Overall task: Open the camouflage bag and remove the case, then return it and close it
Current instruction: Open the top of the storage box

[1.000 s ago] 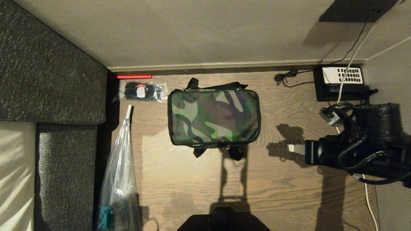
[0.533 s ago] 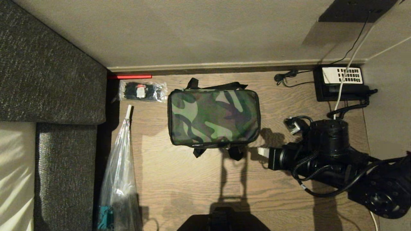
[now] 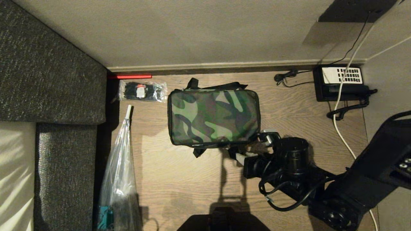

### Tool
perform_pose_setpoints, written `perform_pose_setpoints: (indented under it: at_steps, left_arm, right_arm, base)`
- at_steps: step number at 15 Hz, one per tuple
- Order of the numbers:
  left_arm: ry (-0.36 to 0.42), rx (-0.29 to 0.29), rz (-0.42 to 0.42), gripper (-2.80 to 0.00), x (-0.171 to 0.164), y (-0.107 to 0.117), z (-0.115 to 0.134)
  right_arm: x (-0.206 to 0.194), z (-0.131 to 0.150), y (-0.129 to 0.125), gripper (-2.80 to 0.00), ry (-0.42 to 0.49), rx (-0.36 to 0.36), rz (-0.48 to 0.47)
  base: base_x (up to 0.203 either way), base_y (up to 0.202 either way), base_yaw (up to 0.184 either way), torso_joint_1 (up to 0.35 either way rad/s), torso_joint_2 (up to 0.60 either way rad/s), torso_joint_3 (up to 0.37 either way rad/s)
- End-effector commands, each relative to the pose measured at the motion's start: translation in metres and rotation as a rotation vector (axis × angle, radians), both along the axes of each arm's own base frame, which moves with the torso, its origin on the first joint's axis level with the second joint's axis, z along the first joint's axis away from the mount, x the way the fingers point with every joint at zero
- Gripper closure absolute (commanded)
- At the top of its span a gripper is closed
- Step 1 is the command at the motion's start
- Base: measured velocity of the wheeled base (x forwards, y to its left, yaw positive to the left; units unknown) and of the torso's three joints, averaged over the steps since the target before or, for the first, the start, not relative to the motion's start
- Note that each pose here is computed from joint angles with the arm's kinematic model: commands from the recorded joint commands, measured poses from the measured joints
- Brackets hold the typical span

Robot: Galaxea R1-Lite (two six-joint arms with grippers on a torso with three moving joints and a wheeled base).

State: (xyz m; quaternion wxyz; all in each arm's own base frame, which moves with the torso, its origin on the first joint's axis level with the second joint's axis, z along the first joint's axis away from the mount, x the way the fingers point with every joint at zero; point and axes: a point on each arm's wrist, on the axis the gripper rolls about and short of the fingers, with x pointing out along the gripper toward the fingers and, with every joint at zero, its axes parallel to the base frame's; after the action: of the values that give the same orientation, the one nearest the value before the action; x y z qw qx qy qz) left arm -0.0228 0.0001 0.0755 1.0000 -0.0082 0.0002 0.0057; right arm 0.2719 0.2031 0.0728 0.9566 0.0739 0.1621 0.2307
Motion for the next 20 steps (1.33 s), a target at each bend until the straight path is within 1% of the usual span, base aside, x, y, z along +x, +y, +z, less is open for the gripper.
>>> perform_pose_setpoints:
  at_steps: [1, 7, 10, 11, 13, 15, 17, 18, 20]
  left_arm:
    - [0.001, 0.000, 0.001, 0.00, 0.000, 0.000, -0.001]
    - [0.001, 0.000, 0.001, 0.00, 0.000, 0.000, -0.001]
    - [0.001, 0.000, 0.001, 0.00, 0.000, 0.000, -0.001]
    - [0.001, 0.000, 0.001, 0.00, 0.000, 0.000, -0.001]
    - [0.001, 0.000, 0.001, 0.00, 0.000, 0.000, -0.001]
    - [0.001, 0.000, 0.001, 0.00, 0.000, 0.000, -0.001]
    - [0.001, 0.000, 0.001, 0.00, 0.000, 0.000, -0.001]
    - [0.001, 0.000, 0.001, 0.00, 0.000, 0.000, -0.001]
    - [0.001, 0.000, 0.002, 0.00, 0.000, 0.000, -0.001]
  right_arm:
    - [0.005, -0.017, 0.010, -2.80, -0.016, -0.046, 0.017]
    - [0.011, -0.024, 0.015, -2.80, -0.013, -0.005, 0.019]
    - [0.013, -0.031, 0.017, -2.80, 0.025, 0.041, 0.026]
    - [0.013, -0.035, 0.019, -2.80, 0.046, 0.071, 0.043]
    - [0.014, -0.031, 0.023, -2.80, -0.010, 0.125, 0.056]
    - [0.015, -0.033, 0.031, -2.80, -0.024, 0.136, 0.066]
    - [0.018, -0.042, 0.033, -2.80, -0.031, 0.136, 0.064]
    - [0.019, -0.044, 0.034, -2.80, -0.047, 0.148, 0.064]
    - [0.021, -0.049, 0.035, -2.80, -0.048, 0.140, 0.065]
  base:
    - [0.000, 0.000, 0.000, 0.000, 0.00, 0.000]
    - [0.000, 0.000, 0.000, 0.000, 0.00, 0.000]
    - [0.000, 0.000, 0.000, 0.000, 0.00, 0.000]
    - [0.000, 0.000, 0.000, 0.000, 0.00, 0.000]
    - [0.000, 0.000, 0.000, 0.000, 0.00, 0.000]
    - [0.000, 0.000, 0.000, 0.000, 0.00, 0.000]
    - [0.000, 0.000, 0.000, 0.000, 0.00, 0.000]
    - [0.000, 0.000, 0.000, 0.000, 0.00, 0.000]
    - [0.000, 0.000, 0.000, 0.000, 0.00, 0.000]
